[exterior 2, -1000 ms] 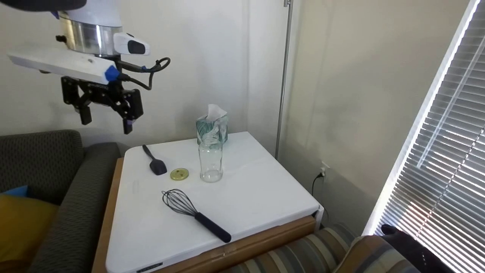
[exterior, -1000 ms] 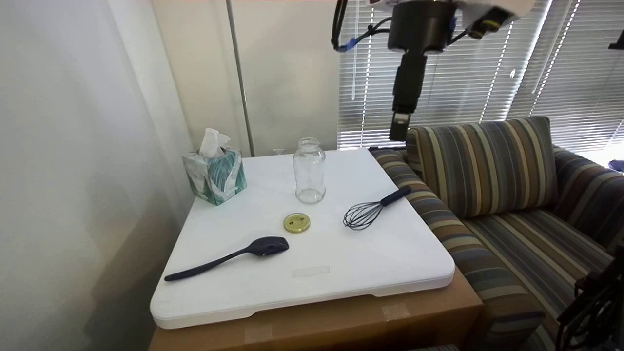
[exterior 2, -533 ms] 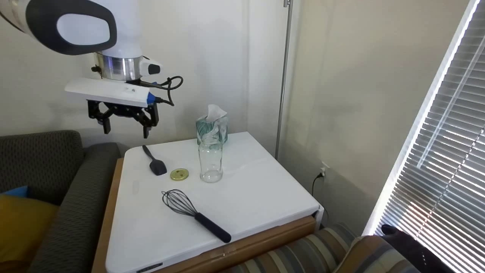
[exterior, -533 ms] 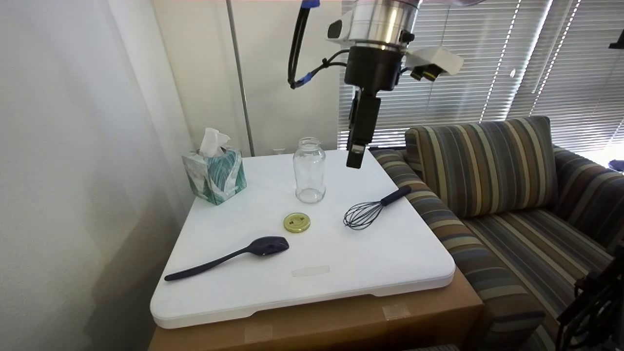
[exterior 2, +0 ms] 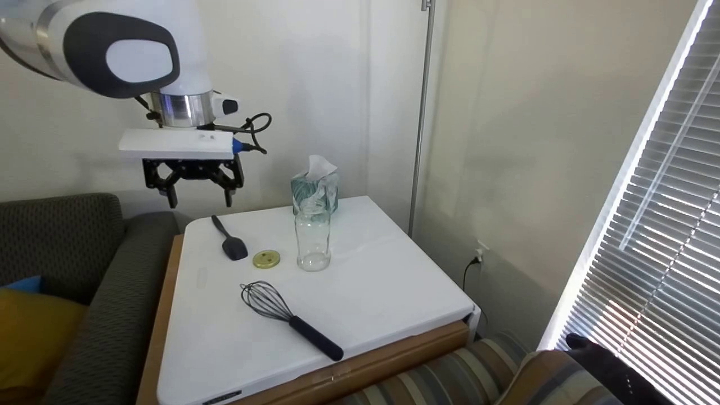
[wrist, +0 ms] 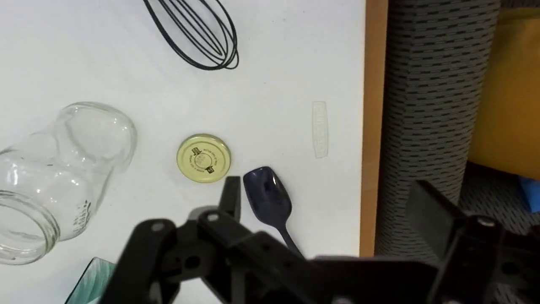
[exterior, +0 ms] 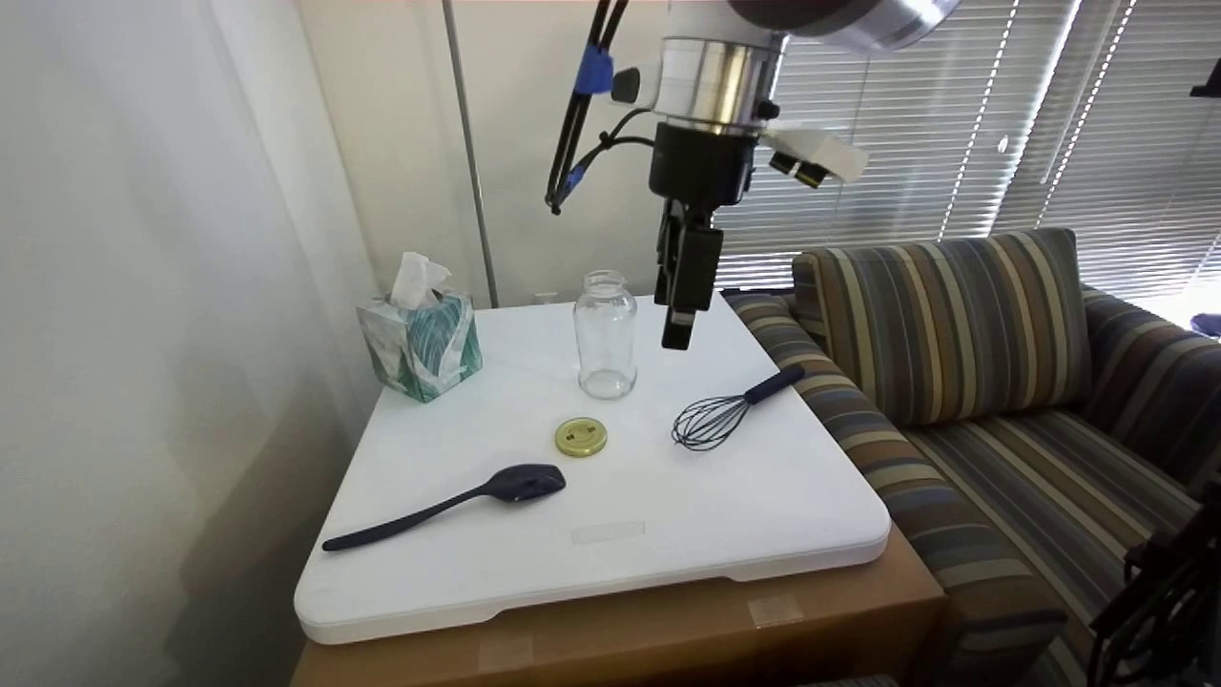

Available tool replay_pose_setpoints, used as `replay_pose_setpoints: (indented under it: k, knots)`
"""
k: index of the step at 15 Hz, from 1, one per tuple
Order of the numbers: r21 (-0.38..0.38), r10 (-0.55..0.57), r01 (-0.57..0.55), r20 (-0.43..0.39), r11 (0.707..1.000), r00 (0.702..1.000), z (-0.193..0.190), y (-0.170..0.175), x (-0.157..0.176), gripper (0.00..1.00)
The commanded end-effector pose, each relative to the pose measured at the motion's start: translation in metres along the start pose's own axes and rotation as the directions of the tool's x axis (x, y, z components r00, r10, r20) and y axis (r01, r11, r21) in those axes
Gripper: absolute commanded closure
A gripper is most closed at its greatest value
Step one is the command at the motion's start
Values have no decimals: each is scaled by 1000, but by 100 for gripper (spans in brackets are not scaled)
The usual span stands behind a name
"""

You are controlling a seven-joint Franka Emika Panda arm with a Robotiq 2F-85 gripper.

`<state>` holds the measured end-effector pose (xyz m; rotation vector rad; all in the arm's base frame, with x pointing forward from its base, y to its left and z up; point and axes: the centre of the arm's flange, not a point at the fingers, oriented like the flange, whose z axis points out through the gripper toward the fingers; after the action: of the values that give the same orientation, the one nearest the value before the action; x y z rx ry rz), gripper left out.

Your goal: Put the lid on top of the glass jar

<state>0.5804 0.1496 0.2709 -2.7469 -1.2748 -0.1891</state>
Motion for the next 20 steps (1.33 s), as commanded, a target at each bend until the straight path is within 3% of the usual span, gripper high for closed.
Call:
replay_pose_setpoints:
  k: [1, 6, 11, 20]
  knots:
    - [-45, -87, 89, 45, 995, 995, 32, 26, 31, 0]
    - [-125, -135, 138, 36, 982, 990, 48, 61, 64, 0]
    - [-155, -156, 156, 14, 975, 988, 57, 91, 93, 0]
    - [-112, -190, 193, 36, 975, 981, 108, 93, 114, 0]
